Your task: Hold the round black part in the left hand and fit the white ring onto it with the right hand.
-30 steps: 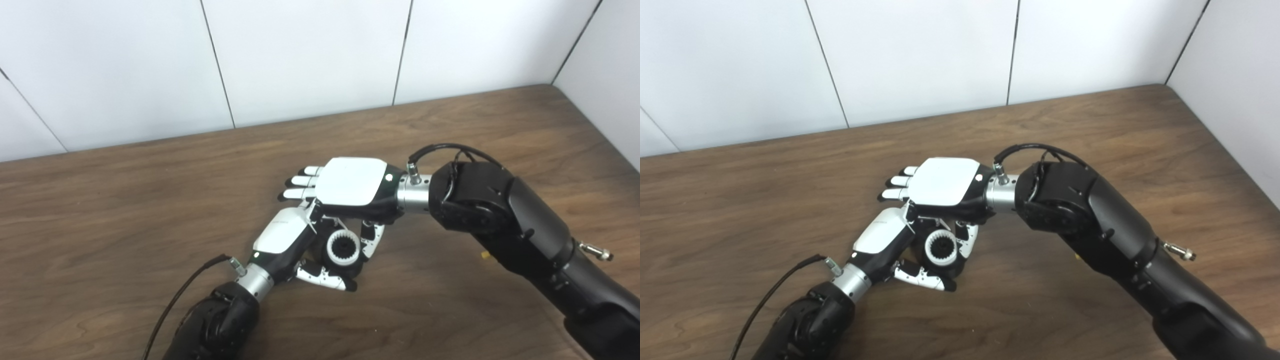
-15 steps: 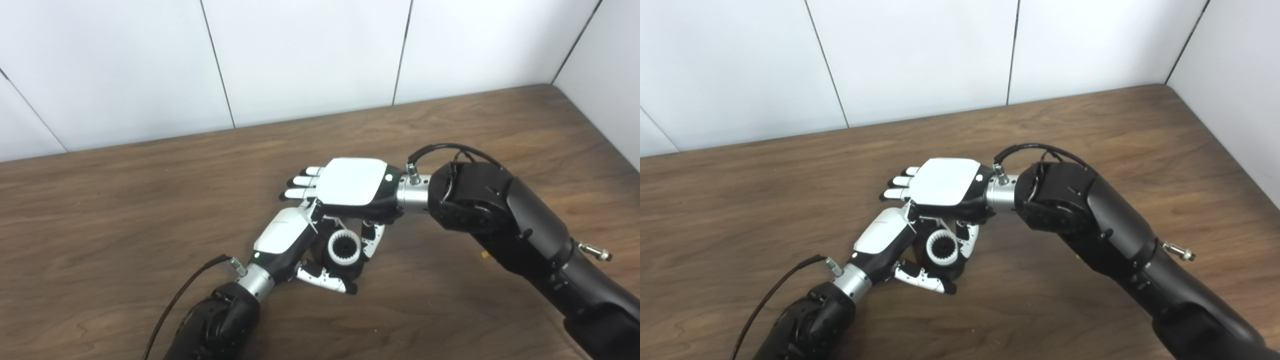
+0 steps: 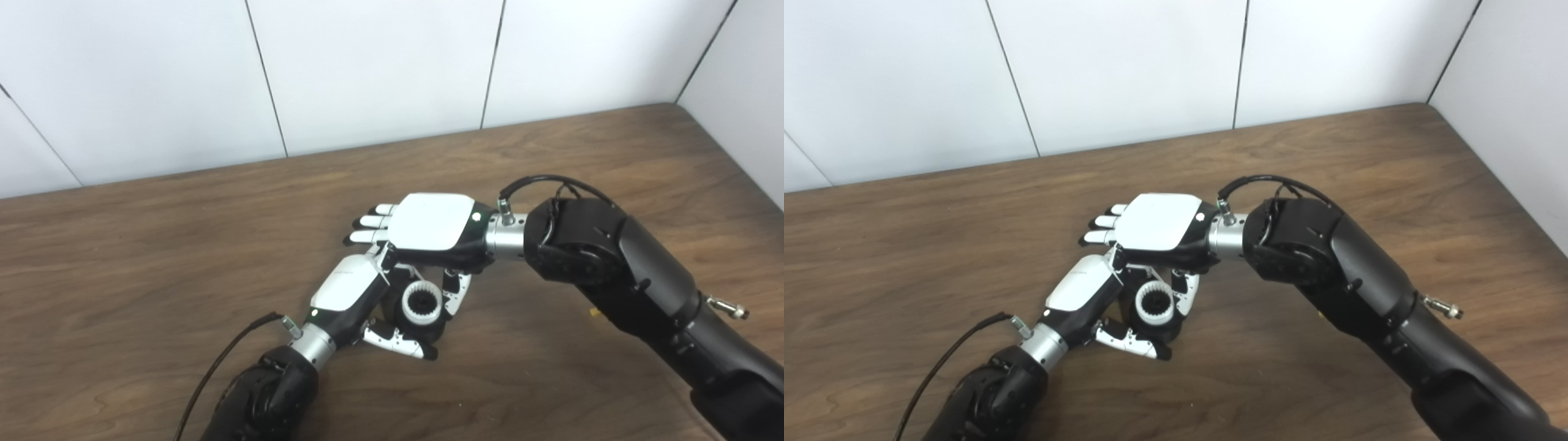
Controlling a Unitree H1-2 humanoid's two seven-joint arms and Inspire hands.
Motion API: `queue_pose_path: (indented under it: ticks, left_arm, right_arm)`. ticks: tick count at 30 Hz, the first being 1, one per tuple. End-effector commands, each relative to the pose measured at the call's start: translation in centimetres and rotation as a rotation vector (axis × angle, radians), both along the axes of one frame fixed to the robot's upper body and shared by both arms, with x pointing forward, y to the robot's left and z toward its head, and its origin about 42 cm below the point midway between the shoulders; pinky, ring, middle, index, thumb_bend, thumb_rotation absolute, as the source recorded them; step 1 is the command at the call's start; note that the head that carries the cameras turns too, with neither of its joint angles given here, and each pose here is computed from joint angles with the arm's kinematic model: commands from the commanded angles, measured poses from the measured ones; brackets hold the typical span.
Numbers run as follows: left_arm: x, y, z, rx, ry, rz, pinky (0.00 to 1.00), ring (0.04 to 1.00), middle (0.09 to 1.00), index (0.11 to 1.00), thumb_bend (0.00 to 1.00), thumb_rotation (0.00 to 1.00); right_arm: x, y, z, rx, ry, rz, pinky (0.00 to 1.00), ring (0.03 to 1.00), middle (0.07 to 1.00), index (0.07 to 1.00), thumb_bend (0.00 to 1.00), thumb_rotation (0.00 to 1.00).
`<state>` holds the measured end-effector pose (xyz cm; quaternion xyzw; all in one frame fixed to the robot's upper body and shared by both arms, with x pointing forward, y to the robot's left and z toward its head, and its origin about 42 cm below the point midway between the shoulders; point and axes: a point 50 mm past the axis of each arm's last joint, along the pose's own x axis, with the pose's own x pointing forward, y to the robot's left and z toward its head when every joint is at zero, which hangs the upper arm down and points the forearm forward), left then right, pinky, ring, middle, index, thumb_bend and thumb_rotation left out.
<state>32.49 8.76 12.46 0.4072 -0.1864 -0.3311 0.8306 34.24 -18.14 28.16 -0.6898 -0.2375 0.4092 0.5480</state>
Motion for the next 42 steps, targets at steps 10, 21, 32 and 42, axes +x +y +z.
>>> queue_pose_path:
  ticks: [10, 21, 32, 42]
  left_arm:
    - [-0.2, -0.3, 0.3, -0.003, -0.008, -0.016, 1.0, 0.904, 0.862, 0.477, 0.51, 0.05]
    - [-0.2, -0.3, 0.2, -0.008, -0.008, -0.014, 1.0, 0.904, 0.86, 0.477, 0.51, 0.05]
    - [-0.2, -0.3, 0.1, -0.018, -0.009, -0.01, 1.0, 0.904, 0.856, 0.477, 0.51, 0.05]
    - [-0.2, -0.4, 0.1, -0.02, -0.005, -0.011, 1.0, 0.906, 0.859, 0.477, 0.51, 0.05]
  right_arm:
    - [0.9, -0.7, 0.4, -0.008, -0.016, -0.048, 1.0, 1.0, 0.983, 0.483, 0.52, 0.13]
    - [0.9, -1.0, -0.2, -0.01, 0.023, -0.067, 1.0, 1.0, 0.979, 0.483, 0.52, 0.13]
    - [0.8, -1.1, -0.8, 0.0, 0.042, -0.066, 1.0, 1.0, 0.974, 0.483, 0.52, 0.13]
    - [0.5, -1.3, -1.1, 0.009, 0.044, -0.055, 1.0, 1.0, 0.963, 0.483, 0.52, 0.13]
